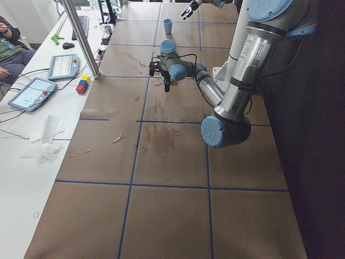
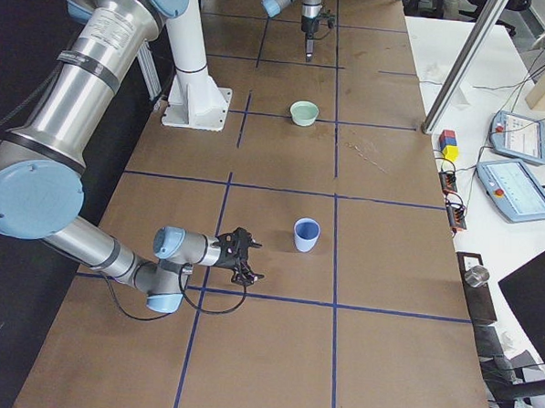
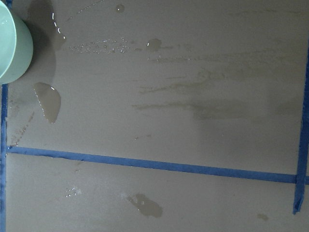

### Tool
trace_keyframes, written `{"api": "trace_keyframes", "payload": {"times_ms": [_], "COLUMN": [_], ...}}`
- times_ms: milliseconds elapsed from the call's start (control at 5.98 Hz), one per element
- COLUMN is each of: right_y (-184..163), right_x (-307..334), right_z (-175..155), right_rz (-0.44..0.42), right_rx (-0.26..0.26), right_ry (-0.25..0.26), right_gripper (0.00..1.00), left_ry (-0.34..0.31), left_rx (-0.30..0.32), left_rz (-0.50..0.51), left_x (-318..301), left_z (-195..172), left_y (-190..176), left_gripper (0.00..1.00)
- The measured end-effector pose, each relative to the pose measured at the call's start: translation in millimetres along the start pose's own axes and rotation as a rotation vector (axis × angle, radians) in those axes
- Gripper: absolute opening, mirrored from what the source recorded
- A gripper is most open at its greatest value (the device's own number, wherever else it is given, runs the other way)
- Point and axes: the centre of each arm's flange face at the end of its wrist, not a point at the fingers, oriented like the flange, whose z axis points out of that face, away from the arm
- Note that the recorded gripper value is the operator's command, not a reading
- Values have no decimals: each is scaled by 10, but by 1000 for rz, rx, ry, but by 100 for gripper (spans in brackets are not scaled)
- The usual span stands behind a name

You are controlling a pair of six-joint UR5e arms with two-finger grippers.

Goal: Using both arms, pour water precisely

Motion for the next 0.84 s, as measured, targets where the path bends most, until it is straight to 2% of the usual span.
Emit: {"api": "trace_keyframes", "payload": {"times_ms": [669,837], "right_y": [-871,-1110], "right_x": [581,556], "right_z": [-376,-454], "right_rz": [13,33], "right_rx": [-106,-133], "right_ry": [-33,-43], "right_gripper": [100,100], "left_ry": [4,6], "left_rx": [1,2], "left_rz": [2,4], "left_x": [25,47], "left_z": [-10,-18], "left_y": [-4,-7], "left_gripper": [100,100]}}
